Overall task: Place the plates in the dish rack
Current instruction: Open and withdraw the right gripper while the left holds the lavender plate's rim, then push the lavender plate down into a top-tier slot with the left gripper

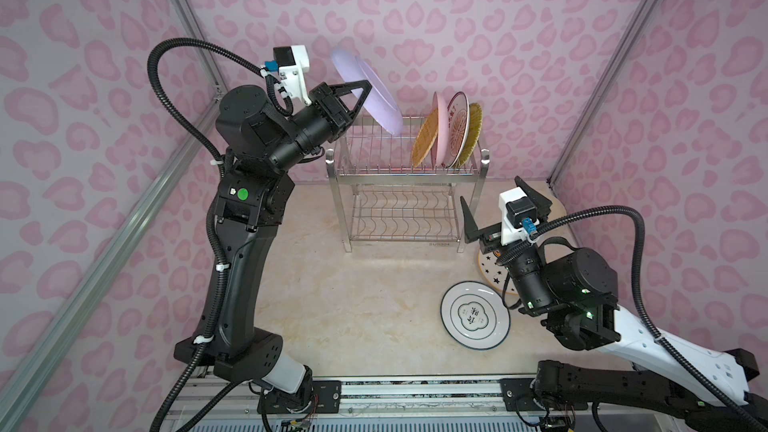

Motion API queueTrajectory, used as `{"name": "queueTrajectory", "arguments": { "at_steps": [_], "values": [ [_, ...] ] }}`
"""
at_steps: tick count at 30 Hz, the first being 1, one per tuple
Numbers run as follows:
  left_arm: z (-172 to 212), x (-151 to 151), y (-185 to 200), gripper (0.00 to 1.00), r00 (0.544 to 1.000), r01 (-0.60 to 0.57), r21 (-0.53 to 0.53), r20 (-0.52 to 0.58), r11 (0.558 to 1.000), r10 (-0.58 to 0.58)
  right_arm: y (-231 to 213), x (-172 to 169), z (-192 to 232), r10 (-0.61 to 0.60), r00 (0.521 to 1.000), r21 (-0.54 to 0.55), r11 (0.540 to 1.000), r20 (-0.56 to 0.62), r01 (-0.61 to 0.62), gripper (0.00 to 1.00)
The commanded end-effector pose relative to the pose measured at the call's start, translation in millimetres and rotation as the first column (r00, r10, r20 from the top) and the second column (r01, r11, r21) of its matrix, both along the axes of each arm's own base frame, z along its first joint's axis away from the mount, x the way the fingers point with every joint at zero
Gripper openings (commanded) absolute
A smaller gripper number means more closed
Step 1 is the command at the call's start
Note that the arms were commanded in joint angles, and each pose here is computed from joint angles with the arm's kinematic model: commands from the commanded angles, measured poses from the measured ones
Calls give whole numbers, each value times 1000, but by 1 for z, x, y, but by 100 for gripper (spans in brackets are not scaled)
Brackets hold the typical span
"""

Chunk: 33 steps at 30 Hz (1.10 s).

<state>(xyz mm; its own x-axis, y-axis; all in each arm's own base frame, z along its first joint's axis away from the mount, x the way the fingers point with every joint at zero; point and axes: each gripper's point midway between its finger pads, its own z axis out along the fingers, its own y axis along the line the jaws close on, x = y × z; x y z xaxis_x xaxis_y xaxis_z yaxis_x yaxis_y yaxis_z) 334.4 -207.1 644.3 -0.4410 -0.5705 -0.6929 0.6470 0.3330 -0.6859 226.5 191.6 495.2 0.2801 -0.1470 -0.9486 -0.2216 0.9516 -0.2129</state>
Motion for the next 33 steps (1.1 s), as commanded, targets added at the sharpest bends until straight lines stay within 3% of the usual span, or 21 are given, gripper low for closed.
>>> {"name": "queueTrajectory", "arguments": {
  "at_steps": [1, 6, 20, 33],
  "values": [
    [-28, 2, -23, 4, 990, 136, 172, 23, 976, -142, -12, -1, -45, 11, 988, 43, 999, -154, -5, 100],
    [-51, 18, -40, 4, 971, 223, 240, 33, 945, -238, -26, -11, -71, 50, 979, 83, 996, -199, -34, 100],
    [-90, 38, -46, 4, 954, 161, 454, 157, 877, -256, -24, -15, -112, 84, 951, 63, 996, -298, -69, 100],
    [-118, 76, -56, 4, 970, 125, 470, 127, 874, -207, -9, -11, -140, 88, 930, 27, 996, -356, -84, 100]
  ]
}}
